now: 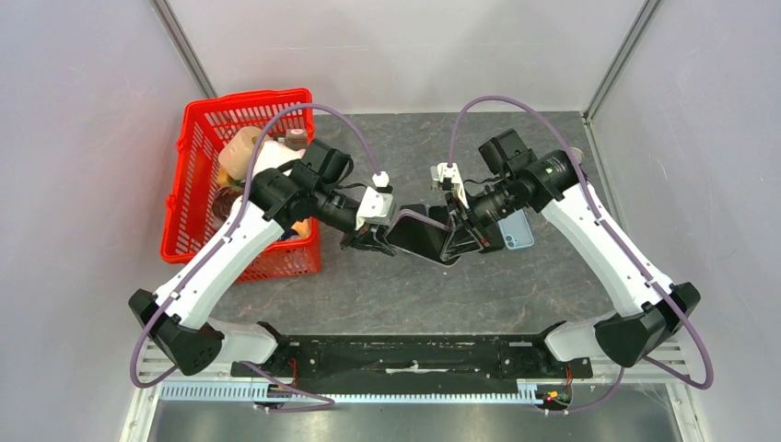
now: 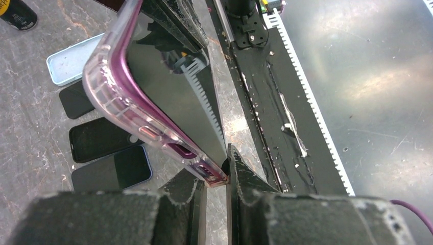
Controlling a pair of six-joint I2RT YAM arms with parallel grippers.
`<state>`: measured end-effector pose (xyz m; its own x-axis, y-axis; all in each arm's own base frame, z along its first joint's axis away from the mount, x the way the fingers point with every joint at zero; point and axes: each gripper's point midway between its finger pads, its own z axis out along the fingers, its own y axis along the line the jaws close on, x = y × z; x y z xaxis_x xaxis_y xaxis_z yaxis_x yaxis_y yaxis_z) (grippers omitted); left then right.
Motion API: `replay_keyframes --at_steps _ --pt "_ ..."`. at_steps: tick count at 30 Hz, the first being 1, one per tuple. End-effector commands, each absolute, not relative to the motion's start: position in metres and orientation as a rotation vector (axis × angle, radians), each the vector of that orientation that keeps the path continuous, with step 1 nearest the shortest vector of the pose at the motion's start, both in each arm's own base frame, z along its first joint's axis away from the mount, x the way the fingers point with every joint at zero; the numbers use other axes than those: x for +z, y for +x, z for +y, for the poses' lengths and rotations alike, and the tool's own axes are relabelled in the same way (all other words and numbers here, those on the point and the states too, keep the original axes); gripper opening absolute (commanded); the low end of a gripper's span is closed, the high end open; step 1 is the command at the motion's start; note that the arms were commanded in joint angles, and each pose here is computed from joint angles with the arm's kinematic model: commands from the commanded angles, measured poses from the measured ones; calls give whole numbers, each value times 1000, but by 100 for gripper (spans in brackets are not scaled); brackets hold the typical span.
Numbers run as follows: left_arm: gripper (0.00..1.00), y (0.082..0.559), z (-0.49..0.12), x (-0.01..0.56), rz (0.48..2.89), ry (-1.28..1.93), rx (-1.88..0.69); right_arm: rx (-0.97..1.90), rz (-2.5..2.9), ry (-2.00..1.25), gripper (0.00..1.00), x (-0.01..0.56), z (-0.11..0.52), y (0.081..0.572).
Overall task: Take the phone out of the phone case
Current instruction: Remove the phone case from the phone.
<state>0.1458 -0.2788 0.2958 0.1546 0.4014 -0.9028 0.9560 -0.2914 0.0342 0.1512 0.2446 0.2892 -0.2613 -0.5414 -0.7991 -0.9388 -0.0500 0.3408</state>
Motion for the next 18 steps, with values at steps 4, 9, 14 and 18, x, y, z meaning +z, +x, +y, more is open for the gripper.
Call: replay_keyframes --at_steps 4,9,14,18 --pt "2 144 -305 306 978 1940 -979 1517 1681 -1501 0 311 266 143" --pt "2 144 -312 306 926 1978 -955 1573 1655 -1497 0 313 269 141" --pt "2 141 -316 303 886 2033 -916 1601 1653 -1495 0 312 270 140" --pt "2 141 -318 302 870 2047 -902 1612 1652 -1493 0 312 271 141"
